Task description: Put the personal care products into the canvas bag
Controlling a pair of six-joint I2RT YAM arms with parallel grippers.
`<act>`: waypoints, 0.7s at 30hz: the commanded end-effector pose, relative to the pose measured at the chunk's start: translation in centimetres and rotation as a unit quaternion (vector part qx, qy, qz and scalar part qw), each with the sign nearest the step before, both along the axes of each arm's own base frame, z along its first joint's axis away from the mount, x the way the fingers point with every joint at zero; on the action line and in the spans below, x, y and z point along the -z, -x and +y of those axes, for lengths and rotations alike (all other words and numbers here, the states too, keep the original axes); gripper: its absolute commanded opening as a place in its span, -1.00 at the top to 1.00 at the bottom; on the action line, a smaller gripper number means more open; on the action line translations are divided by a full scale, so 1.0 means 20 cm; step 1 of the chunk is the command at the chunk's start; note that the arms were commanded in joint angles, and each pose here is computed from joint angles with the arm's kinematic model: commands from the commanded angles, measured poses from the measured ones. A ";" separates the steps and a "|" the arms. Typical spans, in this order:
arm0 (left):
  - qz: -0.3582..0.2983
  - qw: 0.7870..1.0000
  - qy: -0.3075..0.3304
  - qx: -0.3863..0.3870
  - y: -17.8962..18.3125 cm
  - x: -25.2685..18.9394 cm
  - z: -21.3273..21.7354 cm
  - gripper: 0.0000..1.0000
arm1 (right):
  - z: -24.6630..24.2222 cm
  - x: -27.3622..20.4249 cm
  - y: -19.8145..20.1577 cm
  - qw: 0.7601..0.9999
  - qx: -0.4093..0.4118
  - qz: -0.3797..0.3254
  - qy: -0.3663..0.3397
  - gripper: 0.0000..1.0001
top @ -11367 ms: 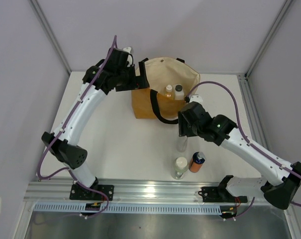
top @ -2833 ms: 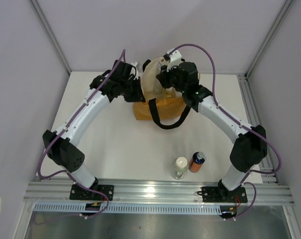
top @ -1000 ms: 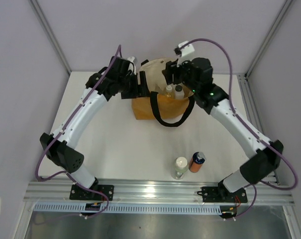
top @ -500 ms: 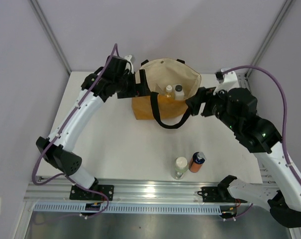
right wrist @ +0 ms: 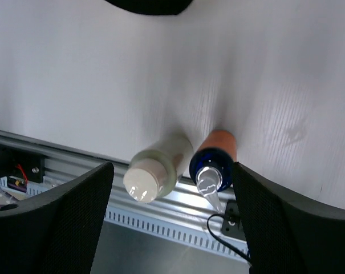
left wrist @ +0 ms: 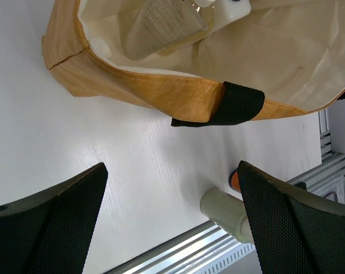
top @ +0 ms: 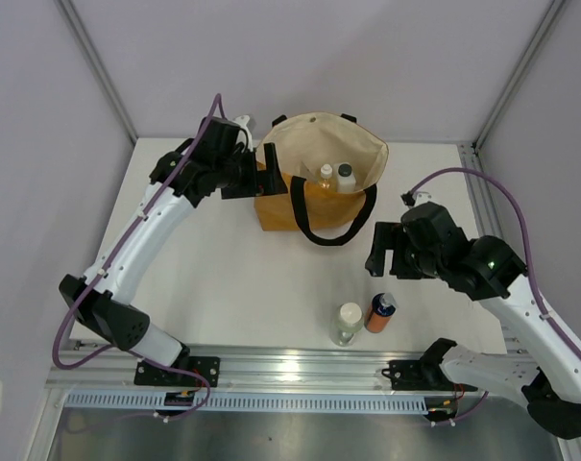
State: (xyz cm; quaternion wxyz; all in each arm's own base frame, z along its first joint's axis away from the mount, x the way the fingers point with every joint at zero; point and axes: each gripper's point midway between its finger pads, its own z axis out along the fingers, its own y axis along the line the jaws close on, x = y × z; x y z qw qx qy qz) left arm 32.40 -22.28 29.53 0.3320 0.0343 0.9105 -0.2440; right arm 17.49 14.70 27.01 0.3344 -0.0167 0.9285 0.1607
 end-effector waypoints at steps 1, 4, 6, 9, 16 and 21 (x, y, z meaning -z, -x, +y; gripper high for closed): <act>-0.033 0.999 0.017 0.004 0.02 -0.10 0.00 -0.99 | -0.02 0.10 0.08 0.999 0.030 0.038 -0.011 -0.76; -0.031 0.999 0.018 0.004 0.02 -0.10 0.00 -0.99 | -0.02 0.20 0.10 0.997 0.033 0.071 0.015 -0.77; -0.030 0.999 0.018 0.004 0.02 -0.10 0.00 -0.99 | -0.04 0.27 0.10 0.995 0.043 0.086 0.036 -0.77; -0.033 0.999 0.018 0.003 0.02 -0.09 0.01 -0.99 | -0.05 0.35 0.12 0.993 0.057 0.095 0.045 -0.77; -0.040 0.999 0.018 0.003 0.03 -0.10 0.01 -0.98 | -0.04 0.52 0.13 0.989 0.072 0.116 0.050 -0.74; -0.043 0.999 0.013 -0.002 0.02 -0.10 0.03 -0.99 | -0.07 0.60 0.15 0.987 0.084 0.122 0.066 -0.71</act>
